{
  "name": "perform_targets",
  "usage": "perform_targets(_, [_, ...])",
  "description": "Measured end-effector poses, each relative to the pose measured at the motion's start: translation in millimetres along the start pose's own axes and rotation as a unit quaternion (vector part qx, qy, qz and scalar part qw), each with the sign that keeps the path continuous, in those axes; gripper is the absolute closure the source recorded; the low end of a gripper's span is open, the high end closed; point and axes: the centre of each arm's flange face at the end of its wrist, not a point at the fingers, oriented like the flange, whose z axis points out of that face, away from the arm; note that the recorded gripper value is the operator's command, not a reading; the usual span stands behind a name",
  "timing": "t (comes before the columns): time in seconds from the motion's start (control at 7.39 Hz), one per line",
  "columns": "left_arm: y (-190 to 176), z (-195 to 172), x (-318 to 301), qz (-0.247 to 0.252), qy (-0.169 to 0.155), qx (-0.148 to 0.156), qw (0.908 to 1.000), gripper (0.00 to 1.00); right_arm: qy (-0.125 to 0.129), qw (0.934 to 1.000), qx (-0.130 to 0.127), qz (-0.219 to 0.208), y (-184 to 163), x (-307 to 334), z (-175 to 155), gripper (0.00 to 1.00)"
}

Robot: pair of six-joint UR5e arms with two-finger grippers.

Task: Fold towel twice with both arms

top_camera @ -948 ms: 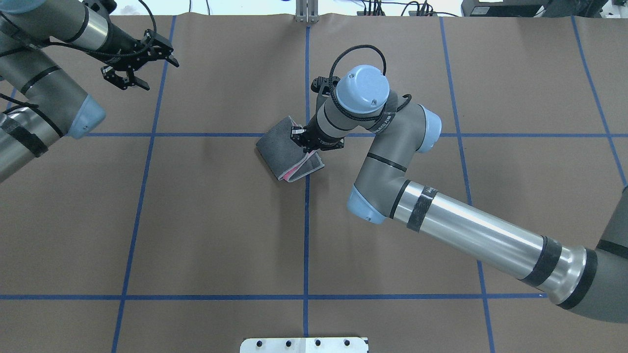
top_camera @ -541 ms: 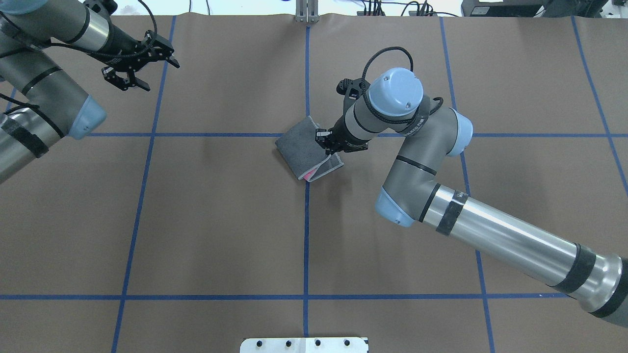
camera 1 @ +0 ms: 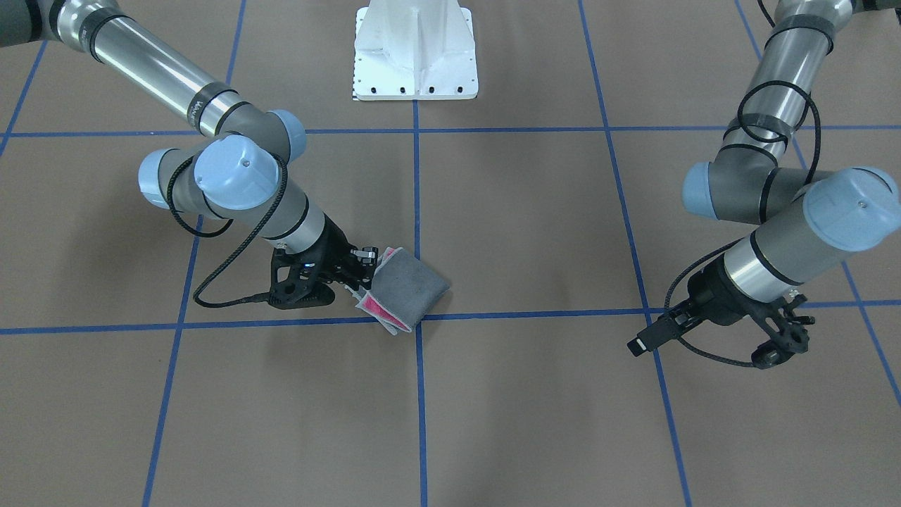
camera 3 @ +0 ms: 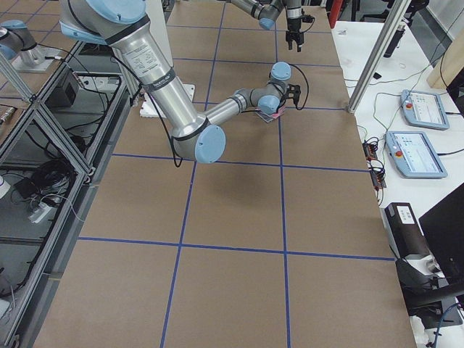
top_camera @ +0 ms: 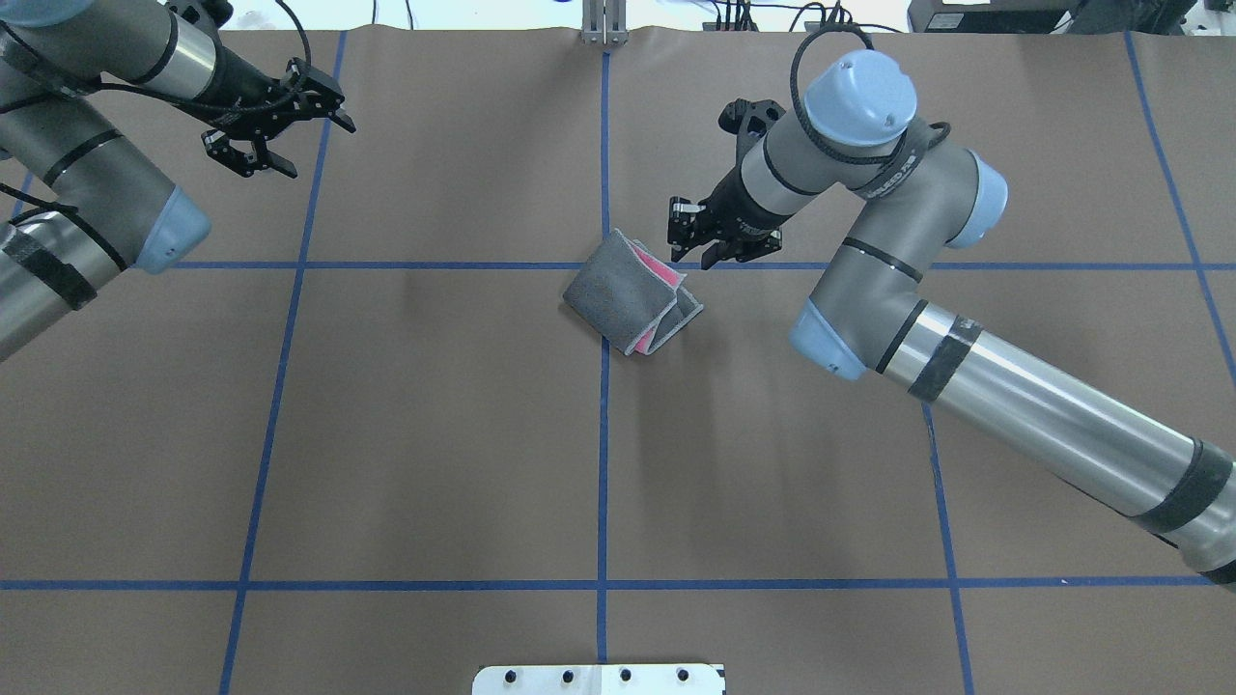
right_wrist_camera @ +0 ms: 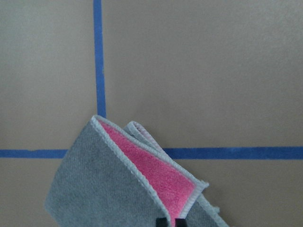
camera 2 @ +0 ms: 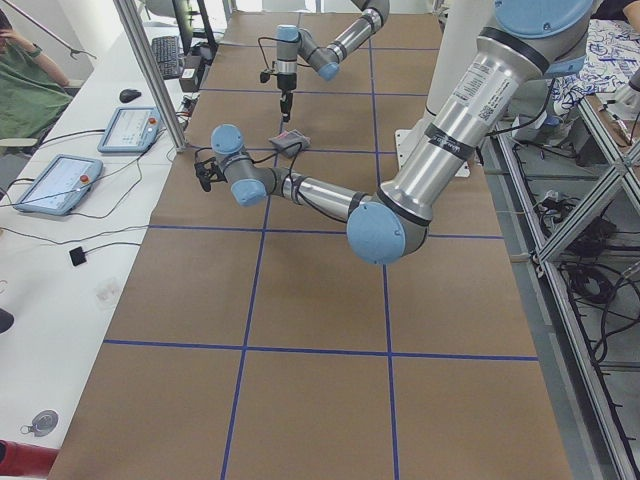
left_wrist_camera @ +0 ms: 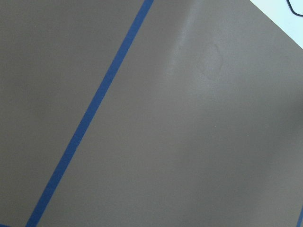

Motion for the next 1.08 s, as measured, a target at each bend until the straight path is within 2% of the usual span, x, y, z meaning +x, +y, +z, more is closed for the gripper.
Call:
perform_targets(0.27, [-1, -7, 2, 0.013, 0.005, 0.006, 0.9999, 0.0, -0.002, 0.9995, 0.0, 0.03, -46, 31, -51, 0.0])
perform_targets(0.41, [-9, -16, -2, 0.043, 0.006, 0.013, 0.9989, 0.0, 0.002, 0.9995, 0.007, 0.029, -70, 56, -79, 0.0])
perform_targets(0.54, [-26, -32, -18, 0.093, 0.001, 0.026, 0.9953, 0.0, 0.019, 0.9997, 0.016, 0.001, -94, 93, -106, 0.0])
perform_targets(0.68, [-51, -53, -49, 0.152, -0.015, 0.042, 0.9874, 0.0, 0.049, 0.9976, 0.019, -0.045, -115, 145, -131, 0.0])
perform_targets(0.81, [-81, -80, -82, 0.202, -0.046, 0.054, 0.9768, 0.0, 0.086, 0.9926, 0.013, -0.085, -133, 196, -157, 0.0])
perform_targets(1.08, [-138, -149, -136, 0.281, -0.13, 0.045, 0.9499, 0.0, 0.17, 0.9744, -0.009, -0.147, -163, 283, -224, 0.0])
